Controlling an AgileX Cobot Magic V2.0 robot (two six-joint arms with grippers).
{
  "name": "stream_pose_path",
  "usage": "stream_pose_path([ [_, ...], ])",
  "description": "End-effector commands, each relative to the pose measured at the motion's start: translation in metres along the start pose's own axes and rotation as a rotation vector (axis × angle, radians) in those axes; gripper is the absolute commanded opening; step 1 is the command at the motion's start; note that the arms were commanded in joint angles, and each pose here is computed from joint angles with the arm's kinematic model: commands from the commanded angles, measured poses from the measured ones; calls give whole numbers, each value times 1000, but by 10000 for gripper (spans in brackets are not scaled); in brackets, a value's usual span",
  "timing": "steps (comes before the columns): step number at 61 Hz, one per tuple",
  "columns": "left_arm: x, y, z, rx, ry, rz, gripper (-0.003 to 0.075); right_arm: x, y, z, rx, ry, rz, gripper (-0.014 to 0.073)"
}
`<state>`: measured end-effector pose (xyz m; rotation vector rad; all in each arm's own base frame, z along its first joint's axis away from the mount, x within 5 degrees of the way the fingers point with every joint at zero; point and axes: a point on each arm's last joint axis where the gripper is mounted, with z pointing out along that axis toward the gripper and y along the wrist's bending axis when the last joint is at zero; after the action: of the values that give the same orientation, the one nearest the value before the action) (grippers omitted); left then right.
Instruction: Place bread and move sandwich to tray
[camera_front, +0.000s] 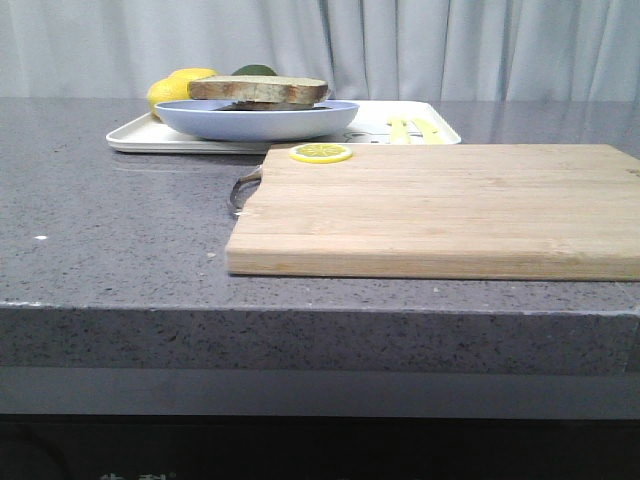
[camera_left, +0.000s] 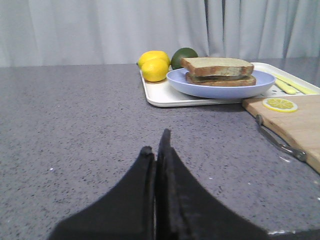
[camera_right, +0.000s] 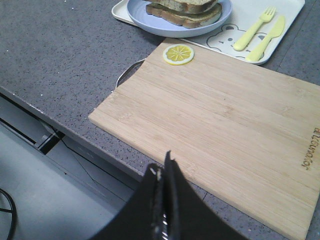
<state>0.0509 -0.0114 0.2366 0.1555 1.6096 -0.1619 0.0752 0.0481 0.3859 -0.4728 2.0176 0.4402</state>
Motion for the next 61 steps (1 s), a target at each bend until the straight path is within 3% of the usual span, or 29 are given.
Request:
stream_pose_path([
  [1,-6,3,-2,-45,-121,-52,-20,-11,0,-4,3,-93,2,-70],
  [7,6,5,-1,-70,-105,-71,-20,-11,0,-4,3,-93,2,-70],
  [19,20,6,2,-87,-199,-76,-20,-11,0,-4,3,-93,2,-70],
  [61,19,7,2,-103,-218,-90,-20,-11,0,-4,3,-94,2,-70],
])
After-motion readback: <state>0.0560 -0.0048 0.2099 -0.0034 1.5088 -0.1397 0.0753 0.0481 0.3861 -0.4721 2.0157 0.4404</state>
